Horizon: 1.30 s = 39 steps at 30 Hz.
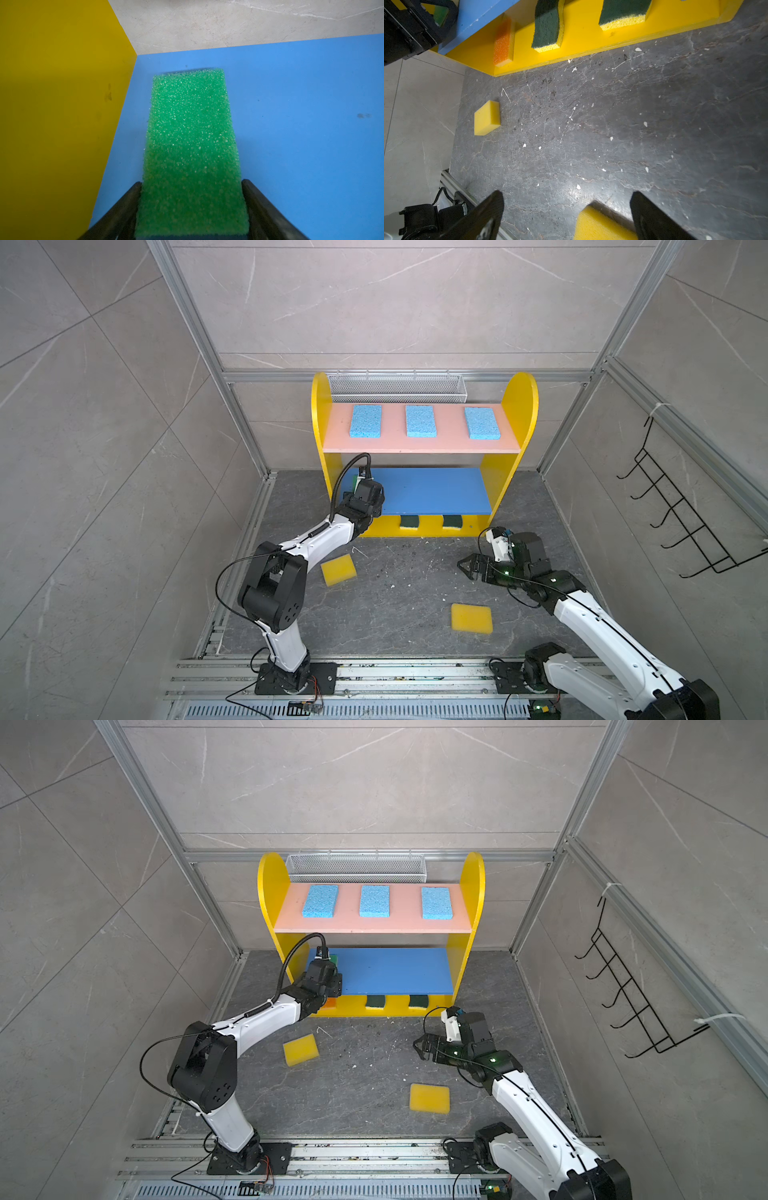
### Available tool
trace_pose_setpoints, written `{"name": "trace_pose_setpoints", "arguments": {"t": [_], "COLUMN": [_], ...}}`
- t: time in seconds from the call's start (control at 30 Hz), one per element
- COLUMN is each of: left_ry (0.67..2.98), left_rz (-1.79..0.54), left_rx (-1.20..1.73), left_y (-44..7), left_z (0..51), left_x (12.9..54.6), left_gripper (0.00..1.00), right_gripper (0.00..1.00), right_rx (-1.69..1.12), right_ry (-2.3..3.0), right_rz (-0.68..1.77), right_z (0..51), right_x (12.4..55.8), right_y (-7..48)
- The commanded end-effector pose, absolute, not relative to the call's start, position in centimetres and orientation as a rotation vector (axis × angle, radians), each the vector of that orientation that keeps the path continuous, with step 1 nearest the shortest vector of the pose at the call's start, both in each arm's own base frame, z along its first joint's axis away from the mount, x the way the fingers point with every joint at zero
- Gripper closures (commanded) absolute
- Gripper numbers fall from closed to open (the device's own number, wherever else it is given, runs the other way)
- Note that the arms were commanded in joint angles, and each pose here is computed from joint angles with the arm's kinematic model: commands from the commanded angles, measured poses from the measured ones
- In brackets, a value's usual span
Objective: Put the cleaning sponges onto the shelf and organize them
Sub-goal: 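Lower the bright-green sponge onto the blue board and open the left gripper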
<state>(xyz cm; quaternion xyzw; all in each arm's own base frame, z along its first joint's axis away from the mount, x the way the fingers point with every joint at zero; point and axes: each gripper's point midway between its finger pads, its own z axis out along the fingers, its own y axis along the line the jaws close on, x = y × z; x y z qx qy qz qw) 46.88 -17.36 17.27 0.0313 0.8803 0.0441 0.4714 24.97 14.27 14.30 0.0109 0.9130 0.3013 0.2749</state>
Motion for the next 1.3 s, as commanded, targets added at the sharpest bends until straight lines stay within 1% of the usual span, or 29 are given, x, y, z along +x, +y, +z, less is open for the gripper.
{"name": "trace_pose_setpoints", "arguments": {"t": [0.0,0.4,0.53,0.67,0.83,1.0,1.27], "left_ry": [2.197,2.209,2.217,2.220,2.211,2.201,2.154], "left_rz": [0.179,0.192,0.194,0.188,0.172,0.133,0.036], "left_rx": [0.051,0.034,0.032,0.021,0.011,0.002,0.025], "left_y": [-15.9,-15.1,-15.1,-15.0,-14.8,-14.7,-15.1], "left_z": [16.4,15.9,15.9,16.0,16.6,17.3,20.2], "left_x": [46.9,46.7,46.6,46.2,45.7,44.6,42.5], "left_gripper": [0.25,0.27,0.24,0.19,0.15,0.15,0.14], "right_gripper": [0.03,0.03,0.03,0.03,0.03,0.03,0.03], "right_rx": [0.000,0.002,0.002,0.004,0.003,0.004,0.012], "right_ry": [2.438,2.439,2.439,2.437,2.438,2.436,2.439], "right_rz": [0.813,0.815,0.816,0.817,0.819,0.820,0.814], "right_z": [15.0,15.1,15.1,15.2,15.2,15.3,15.3], "right_x": [25.3,25.4,25.3,25.4,25.3,25.1,24.9], "right_y": [14.5,14.5,14.5,14.5,14.5,14.5,14.3]}}
